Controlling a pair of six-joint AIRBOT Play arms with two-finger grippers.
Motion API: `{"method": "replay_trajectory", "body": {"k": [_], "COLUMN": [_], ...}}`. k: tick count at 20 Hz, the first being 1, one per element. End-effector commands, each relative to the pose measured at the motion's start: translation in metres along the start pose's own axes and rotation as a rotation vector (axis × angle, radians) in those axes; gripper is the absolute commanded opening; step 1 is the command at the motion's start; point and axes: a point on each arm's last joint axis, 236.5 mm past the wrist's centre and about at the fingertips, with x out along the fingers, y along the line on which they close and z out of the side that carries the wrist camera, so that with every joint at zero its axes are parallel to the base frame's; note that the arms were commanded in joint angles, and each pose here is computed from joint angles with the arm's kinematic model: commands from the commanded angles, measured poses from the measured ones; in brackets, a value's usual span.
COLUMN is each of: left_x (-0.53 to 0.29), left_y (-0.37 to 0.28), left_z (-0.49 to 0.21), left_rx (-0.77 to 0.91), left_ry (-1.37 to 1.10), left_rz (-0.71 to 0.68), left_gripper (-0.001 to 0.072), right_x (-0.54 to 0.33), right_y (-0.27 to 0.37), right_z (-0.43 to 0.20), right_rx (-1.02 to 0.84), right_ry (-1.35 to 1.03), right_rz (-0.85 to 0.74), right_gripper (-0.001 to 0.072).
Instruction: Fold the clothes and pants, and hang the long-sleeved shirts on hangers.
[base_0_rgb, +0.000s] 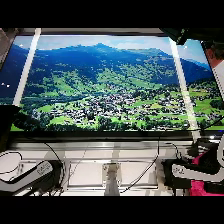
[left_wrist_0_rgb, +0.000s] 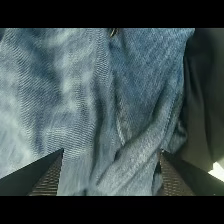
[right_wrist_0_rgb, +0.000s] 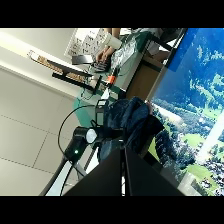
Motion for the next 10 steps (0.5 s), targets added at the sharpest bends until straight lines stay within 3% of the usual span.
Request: {"method": "replay_trajectory", "body": {"k": [1, 10], "left_x": [0.023, 0.058], "left_y": [-0.008, -0.022], "left_z": [0.006, 0.003], "left_rx": [0.017, 0.005], "left_ry": [-0.015, -0.001], "left_rz": [-0.014, -0.040], "left_gripper": [0.0695, 0.0668], "right_x": [0.000, 0.000], "right_y": [0.001, 0.001], "right_z": [0.000, 0.000], "right_rx": [-0.001, -0.001], "right_ry": [0.001, 0.001], "right_rz": [0.001, 0.001], "right_gripper": [0.0025, 0.0025]}}
